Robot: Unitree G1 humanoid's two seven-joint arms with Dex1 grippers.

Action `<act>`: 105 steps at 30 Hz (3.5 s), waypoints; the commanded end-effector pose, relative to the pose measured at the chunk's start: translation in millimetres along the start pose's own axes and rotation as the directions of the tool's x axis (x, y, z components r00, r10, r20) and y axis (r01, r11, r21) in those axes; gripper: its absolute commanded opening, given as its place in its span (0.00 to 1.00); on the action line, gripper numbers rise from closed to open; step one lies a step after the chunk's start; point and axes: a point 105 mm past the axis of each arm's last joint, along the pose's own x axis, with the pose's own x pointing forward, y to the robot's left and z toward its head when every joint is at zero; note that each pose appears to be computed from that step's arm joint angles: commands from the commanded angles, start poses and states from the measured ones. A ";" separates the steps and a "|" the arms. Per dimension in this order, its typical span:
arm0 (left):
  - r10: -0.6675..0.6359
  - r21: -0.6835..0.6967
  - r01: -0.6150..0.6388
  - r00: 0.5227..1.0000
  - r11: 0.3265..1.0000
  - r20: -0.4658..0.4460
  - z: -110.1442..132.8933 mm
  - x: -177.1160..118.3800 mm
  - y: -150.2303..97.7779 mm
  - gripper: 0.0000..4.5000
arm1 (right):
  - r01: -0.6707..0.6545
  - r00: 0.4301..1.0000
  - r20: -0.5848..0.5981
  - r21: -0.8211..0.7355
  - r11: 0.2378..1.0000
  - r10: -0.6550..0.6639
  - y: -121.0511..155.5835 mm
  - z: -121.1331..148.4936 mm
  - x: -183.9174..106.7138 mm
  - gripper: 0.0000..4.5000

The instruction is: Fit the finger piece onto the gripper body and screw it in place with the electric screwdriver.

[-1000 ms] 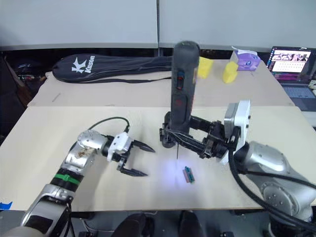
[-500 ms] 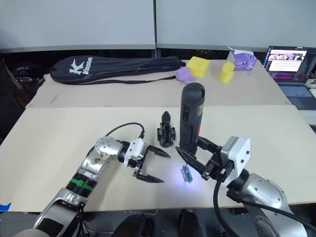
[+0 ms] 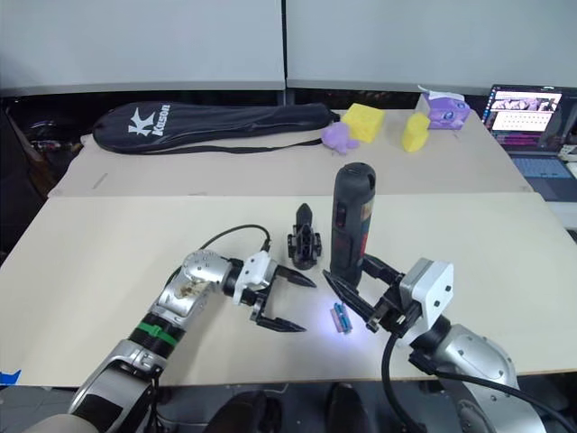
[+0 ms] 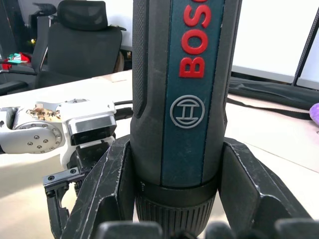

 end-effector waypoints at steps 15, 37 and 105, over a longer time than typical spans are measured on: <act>-0.001 0.043 0.001 1.000 0.999 0.009 9.5 0.5 4.2 1.00 | 0.009 0.998 0.064 -0.037 0.999 -0.006 3.2 13.4 0.8 0.43; 0.004 0.049 -0.004 1.000 0.999 0.012 11.5 1.6 5.8 1.00 | 0.024 0.999 0.050 -0.040 0.999 -0.022 -1.3 11.4 0.3 0.43; 0.037 0.054 -0.038 0.999 0.998 0.012 11.0 0.0 14.7 1.00 | 0.016 0.995 0.101 -0.060 0.998 -0.010 3.3 33.0 4.9 0.43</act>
